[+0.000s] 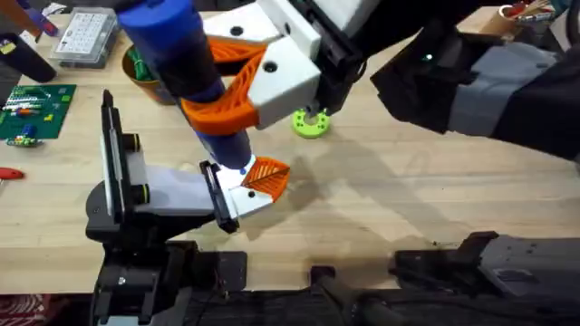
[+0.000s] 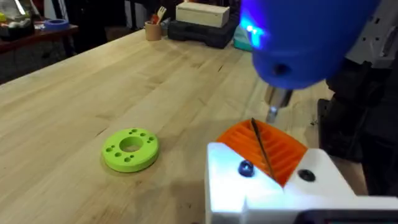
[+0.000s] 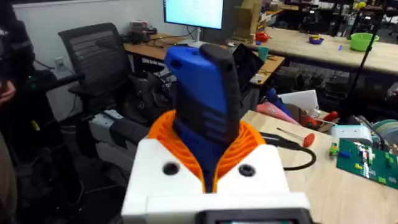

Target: Pick up the gripper from the table and insert it into the empty holder that is missing its gripper. Then pick up a screw, insert it into the mounting hole, and use the screwdriver to tighten it. Finally, clean up the table by picking up the vegetable and placing it into the bucket.

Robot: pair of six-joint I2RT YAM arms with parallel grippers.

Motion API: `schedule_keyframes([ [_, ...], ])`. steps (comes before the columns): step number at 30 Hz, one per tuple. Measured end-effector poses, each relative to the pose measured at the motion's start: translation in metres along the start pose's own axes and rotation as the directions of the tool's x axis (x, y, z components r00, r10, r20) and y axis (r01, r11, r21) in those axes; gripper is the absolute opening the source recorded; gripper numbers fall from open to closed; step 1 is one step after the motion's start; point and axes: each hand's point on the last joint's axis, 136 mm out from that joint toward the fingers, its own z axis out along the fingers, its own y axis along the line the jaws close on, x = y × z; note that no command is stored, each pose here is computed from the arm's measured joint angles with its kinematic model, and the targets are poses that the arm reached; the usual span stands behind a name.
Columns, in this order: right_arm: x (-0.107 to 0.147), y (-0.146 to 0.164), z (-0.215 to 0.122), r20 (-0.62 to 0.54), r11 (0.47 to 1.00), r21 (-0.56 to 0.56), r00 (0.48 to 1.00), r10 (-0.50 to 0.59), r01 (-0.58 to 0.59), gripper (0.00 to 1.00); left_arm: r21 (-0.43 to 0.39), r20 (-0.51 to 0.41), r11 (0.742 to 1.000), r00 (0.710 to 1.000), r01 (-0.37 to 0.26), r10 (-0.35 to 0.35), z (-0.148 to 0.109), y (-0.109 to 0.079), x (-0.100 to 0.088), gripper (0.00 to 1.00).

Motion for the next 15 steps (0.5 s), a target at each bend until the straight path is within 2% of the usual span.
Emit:
schedule_keyframes([
  [15, 0.0064, -0.0024, 0.0011, 0.005, 1.0, 0.02, 1.0, 0.022, -0.022, 0.045, 0.0, 0.0, 1.0, 1.0, 0.0, 0.0, 0.0, 0.0, 0.0, 0.019],
])
